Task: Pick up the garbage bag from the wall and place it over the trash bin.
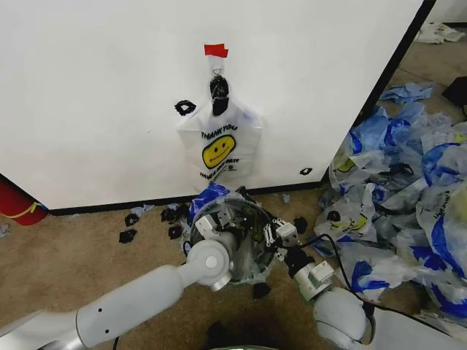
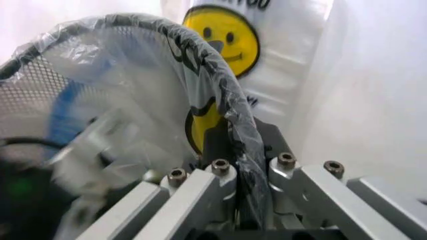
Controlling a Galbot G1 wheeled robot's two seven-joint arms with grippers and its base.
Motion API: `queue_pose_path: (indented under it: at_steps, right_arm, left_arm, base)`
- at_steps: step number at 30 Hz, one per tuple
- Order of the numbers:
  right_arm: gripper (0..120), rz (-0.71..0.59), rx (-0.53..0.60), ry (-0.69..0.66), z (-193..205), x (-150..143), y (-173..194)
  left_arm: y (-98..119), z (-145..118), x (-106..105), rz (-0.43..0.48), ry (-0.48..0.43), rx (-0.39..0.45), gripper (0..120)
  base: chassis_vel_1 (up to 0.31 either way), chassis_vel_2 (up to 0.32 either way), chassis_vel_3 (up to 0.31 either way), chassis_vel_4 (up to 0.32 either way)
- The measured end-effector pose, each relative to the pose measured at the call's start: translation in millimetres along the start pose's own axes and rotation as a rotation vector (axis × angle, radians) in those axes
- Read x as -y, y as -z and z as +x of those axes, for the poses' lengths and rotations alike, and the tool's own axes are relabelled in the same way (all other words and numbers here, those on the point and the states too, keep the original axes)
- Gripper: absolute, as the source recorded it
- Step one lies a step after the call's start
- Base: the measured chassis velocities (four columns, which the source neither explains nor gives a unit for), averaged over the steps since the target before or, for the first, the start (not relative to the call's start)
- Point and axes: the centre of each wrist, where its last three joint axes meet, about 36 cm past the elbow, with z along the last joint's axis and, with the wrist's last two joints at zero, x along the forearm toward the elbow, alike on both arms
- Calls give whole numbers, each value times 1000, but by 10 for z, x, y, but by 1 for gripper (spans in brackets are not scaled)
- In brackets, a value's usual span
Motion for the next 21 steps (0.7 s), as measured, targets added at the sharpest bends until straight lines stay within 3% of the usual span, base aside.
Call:
queue_pose_path:
  at_steps: [9, 21]
  right_arm:
    - [0, 18, 38, -17, -177, 68, 73]
    - [0, 3, 40, 2, -116, 22, 179]
  left_arm:
    - [-69, 97, 60, 7, -11, -27, 0]
    - [-157, -156, 87, 11, -1, -26, 0]
  base:
    - [0, 0, 0, 0]
    - [0, 0, 0, 0]
